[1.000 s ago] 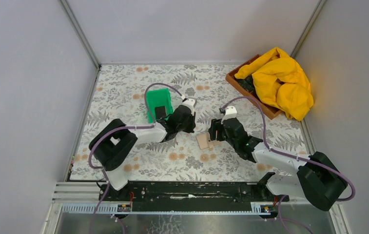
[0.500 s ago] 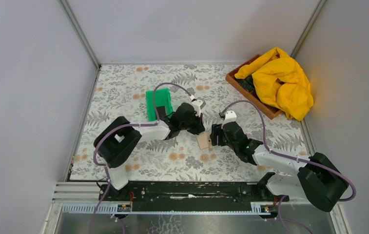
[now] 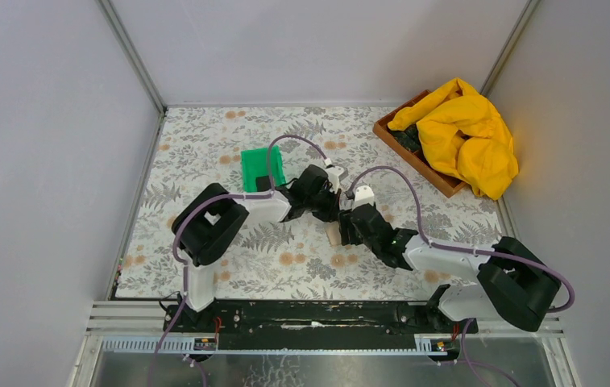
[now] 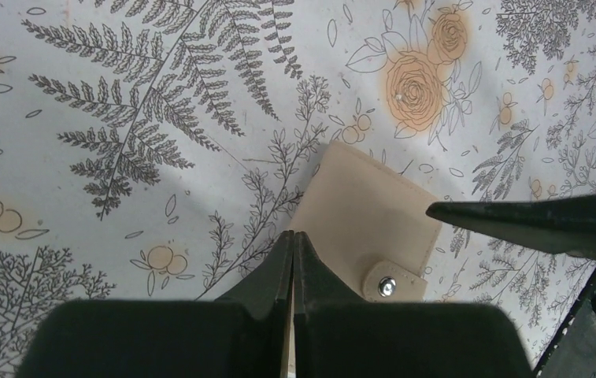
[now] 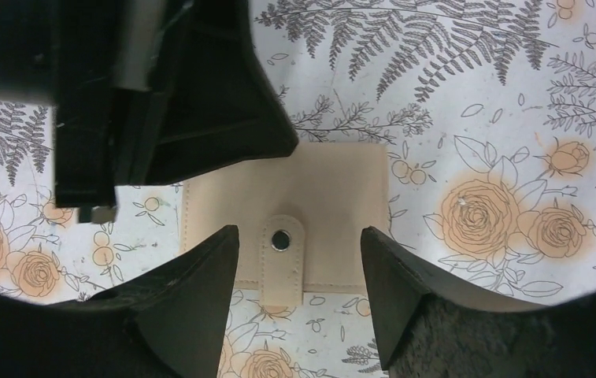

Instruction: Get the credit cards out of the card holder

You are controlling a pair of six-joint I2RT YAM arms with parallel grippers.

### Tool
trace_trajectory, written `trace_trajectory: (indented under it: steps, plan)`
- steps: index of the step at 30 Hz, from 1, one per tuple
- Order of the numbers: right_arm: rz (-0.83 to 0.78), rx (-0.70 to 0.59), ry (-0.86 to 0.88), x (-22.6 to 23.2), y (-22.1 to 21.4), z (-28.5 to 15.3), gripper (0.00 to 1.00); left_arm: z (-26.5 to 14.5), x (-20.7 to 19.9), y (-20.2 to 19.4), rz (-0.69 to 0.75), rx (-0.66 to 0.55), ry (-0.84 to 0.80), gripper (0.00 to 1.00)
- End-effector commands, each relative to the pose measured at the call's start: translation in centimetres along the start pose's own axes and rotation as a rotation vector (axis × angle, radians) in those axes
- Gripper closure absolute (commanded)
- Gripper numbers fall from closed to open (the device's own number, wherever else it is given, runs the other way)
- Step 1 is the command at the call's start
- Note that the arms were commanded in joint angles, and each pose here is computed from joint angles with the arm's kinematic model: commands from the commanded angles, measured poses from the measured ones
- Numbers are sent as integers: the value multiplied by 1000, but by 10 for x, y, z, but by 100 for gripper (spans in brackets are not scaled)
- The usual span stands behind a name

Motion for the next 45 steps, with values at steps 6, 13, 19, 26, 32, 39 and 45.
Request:
trace_trajectory:
  steps: [6, 13, 19, 26, 32, 39, 45]
  plan:
    - [-57, -35, -81, 7, 4, 12, 34, 10, 15, -22, -39, 99, -21, 100]
    - [-69, -8, -146, -3, -6, 18, 46, 9, 15, -22, -39, 99, -20, 100]
    - [-56, -5, -160, -6, -7, 18, 74, 12, 14, -24, -47, 106, -32, 100]
    - [-34, -8, -152, -7, -9, 15, 100, 13, 16, -25, -52, 110, -27, 100]
    - [-4, -61, -130, -6, 1, 6, 100, 14, 18, -26, -63, 113, -17, 100]
    - [42, -164, -64, -6, 18, -15, 100, 15, 17, -27, -77, 113, -19, 100]
    - [69, -231, -28, -6, 28, -26, 100, 15, 17, -27, -82, 111, -19, 100]
Point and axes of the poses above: each gripper's point midway between its finger pads, its own z axis out along the fingers, its own x axis along the line the jaws close on, y = z × x, the point moved 2 cm from there along -z, back along the fingers, and after that the axes turned 14 degrees about z, right-handed, at the moved point
